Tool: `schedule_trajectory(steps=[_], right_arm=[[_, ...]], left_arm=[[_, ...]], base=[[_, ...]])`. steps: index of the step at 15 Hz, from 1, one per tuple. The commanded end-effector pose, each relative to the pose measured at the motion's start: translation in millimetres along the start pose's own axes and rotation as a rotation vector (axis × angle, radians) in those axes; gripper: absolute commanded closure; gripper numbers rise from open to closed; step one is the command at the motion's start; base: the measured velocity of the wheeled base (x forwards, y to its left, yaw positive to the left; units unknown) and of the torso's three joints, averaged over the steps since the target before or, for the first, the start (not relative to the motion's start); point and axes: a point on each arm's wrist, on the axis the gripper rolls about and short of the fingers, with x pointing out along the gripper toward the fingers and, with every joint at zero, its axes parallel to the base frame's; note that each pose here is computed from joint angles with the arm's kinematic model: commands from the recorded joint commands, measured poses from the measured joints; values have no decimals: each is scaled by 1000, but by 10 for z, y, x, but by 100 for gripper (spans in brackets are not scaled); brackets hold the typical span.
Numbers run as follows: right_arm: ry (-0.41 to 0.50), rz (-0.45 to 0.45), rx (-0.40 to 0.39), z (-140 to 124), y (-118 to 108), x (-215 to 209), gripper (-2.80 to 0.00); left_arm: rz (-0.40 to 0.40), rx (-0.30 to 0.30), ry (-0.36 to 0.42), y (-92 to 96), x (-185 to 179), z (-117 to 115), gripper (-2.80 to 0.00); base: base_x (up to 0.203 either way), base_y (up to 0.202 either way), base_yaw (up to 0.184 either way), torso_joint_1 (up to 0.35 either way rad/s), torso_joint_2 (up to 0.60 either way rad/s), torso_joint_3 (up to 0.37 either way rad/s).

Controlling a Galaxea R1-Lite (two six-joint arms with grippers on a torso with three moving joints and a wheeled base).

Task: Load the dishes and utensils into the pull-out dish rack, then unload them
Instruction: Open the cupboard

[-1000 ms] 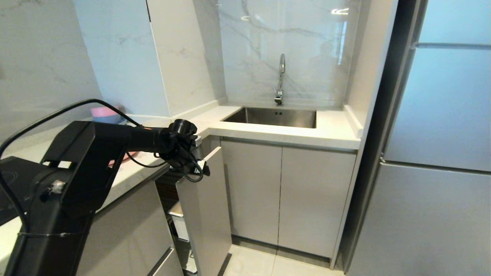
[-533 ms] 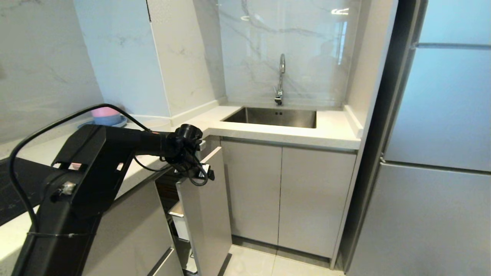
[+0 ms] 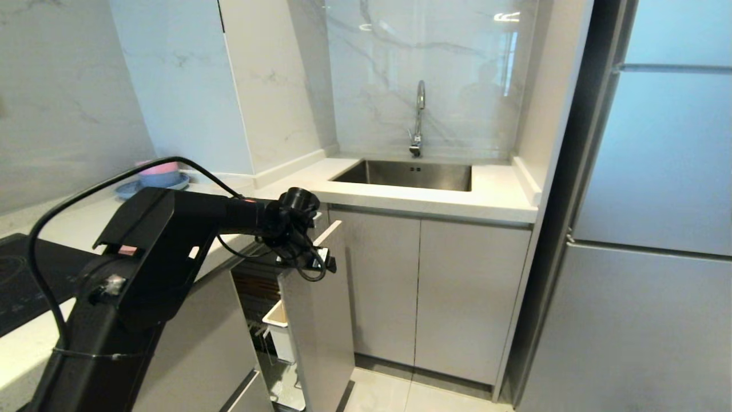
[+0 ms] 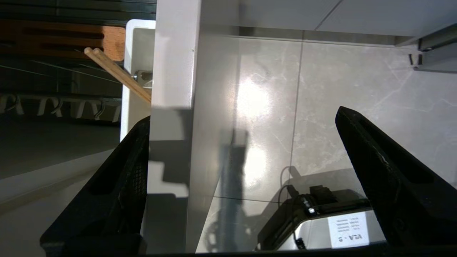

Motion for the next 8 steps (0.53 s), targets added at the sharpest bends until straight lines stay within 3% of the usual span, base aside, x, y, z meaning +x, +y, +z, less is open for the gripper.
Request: schedule_trajectory(steps=[1, 8], right_arm=[[2, 0, 0, -4, 0, 2, 0], [2, 0, 0, -4, 0, 2, 0]], left_arm=[[-7, 5, -6, -78, -39, 10, -280], [-78, 35, -18, -666, -151, -22, -280]], base=[[0, 0, 0, 0, 0, 0], [0, 0, 0, 0, 0, 0]])
